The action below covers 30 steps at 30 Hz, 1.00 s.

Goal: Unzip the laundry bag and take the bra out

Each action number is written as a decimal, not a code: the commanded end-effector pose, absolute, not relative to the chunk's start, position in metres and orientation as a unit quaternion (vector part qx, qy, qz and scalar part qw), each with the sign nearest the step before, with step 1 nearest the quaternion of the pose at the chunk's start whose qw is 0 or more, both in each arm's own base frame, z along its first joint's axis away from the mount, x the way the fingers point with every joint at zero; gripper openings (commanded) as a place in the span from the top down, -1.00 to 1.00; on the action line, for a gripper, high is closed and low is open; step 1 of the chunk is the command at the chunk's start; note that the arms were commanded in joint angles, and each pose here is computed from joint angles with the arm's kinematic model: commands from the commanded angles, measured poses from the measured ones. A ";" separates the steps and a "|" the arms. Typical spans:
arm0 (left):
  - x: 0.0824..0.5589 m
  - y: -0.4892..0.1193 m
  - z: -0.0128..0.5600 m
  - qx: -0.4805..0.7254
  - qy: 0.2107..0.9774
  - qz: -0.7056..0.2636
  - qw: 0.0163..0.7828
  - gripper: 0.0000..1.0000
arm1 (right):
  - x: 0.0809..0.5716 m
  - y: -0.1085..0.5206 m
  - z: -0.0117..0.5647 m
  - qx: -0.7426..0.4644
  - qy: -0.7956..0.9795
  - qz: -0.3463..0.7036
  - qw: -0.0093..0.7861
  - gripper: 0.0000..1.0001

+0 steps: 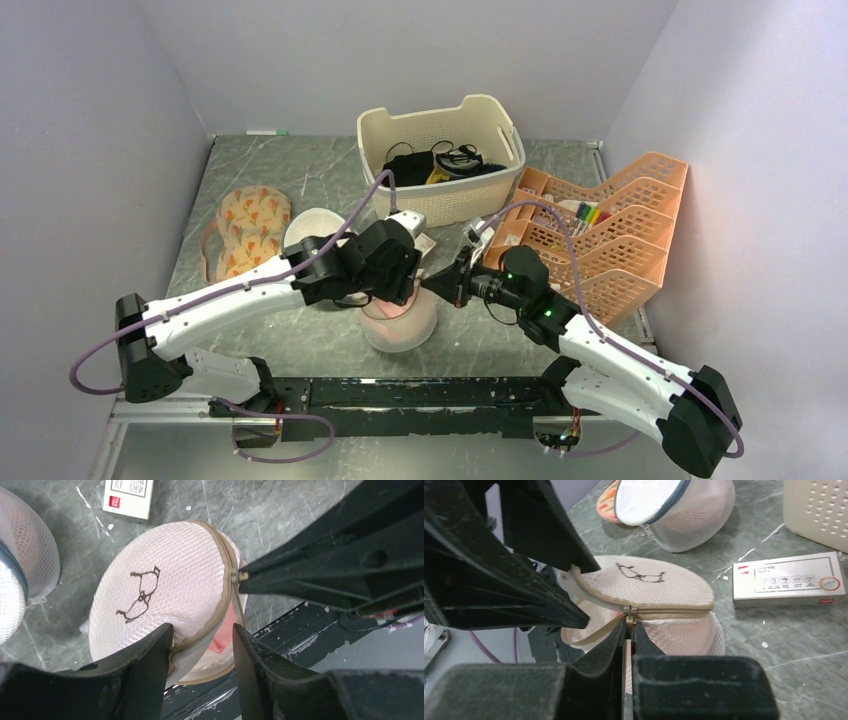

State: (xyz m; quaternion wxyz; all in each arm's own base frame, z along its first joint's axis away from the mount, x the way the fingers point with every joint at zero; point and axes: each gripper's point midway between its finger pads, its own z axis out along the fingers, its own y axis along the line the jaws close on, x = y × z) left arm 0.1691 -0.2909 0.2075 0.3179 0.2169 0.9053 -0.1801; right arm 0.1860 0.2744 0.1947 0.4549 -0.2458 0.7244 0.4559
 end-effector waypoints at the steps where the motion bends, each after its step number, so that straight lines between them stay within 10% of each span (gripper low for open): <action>1: 0.174 -0.303 0.216 0.223 0.900 -0.187 0.324 -0.18 | 0.176 0.282 0.212 -0.274 0.684 0.491 0.465 1.00; 8: 0.178 -0.306 0.213 0.226 0.901 -0.179 0.325 0.01 | 0.171 0.287 0.216 -0.284 0.675 0.507 0.456 1.00; 16: 0.181 -0.299 0.222 0.224 0.898 -0.172 0.337 0.84 | 0.179 0.275 0.214 -0.251 0.699 0.479 0.467 1.00; 30: 0.169 -0.275 0.219 0.205 0.904 -0.171 0.335 0.86 | 0.230 0.249 0.177 -0.137 0.789 0.417 0.429 1.00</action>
